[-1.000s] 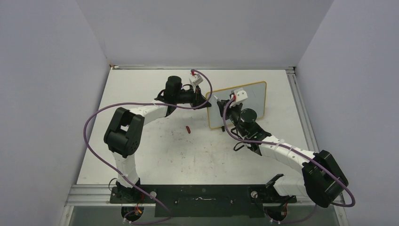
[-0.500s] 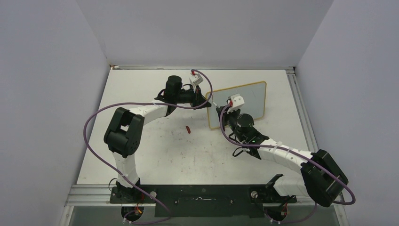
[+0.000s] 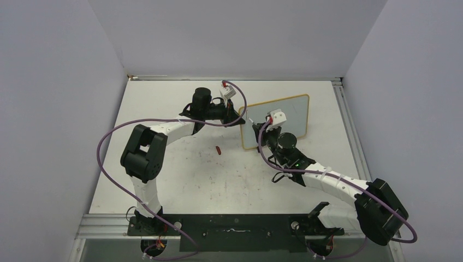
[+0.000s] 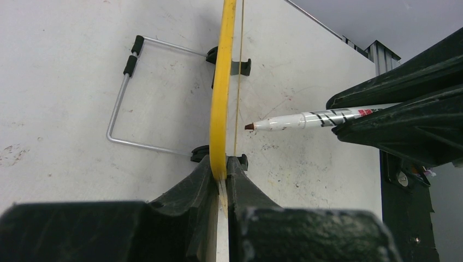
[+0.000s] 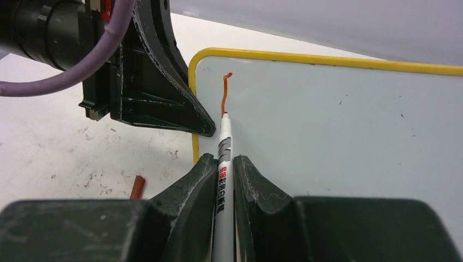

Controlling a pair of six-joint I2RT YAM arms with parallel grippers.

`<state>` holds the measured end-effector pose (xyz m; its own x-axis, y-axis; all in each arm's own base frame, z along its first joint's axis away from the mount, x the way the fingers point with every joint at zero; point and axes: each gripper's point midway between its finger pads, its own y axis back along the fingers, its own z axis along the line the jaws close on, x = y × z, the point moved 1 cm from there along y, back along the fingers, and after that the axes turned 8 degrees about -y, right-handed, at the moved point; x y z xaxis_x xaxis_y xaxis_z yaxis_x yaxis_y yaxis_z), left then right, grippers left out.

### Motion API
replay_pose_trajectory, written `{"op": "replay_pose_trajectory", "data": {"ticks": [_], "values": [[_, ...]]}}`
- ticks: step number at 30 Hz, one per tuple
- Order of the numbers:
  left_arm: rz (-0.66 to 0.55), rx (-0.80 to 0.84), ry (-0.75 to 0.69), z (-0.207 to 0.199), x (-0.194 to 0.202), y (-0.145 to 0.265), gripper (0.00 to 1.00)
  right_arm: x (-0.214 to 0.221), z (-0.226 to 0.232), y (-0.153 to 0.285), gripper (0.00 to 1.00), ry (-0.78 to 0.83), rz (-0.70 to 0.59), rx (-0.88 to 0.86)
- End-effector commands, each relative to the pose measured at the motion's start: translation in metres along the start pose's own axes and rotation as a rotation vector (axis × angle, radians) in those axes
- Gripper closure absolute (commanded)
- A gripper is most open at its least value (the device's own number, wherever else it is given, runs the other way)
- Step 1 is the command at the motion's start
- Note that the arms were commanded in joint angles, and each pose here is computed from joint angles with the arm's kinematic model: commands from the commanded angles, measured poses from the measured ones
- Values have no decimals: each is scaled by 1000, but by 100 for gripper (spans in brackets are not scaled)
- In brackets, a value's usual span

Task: Write a sentence on the whiteboard

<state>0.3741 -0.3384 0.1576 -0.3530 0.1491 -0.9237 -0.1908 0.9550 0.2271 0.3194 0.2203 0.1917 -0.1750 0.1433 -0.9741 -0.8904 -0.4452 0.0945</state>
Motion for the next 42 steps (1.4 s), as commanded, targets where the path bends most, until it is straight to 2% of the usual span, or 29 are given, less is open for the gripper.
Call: {"op": "replay_pose_trajectory", "data": {"ticks": [1, 17, 32, 42], "values": [[87, 69, 56, -19, 24, -6, 100, -34, 10, -1, 95, -14, -103, -26], [96, 71, 59, -19, 26, -6, 100, -38, 10, -16, 95, 1, -133, -11], [100, 73, 61, -18, 27, -6, 100, -37, -9, -15, 95, 6, -140, 89], [104, 67, 64, -17, 28, -7, 100, -55, 1, -6, 95, -4, -189, 31]]}}
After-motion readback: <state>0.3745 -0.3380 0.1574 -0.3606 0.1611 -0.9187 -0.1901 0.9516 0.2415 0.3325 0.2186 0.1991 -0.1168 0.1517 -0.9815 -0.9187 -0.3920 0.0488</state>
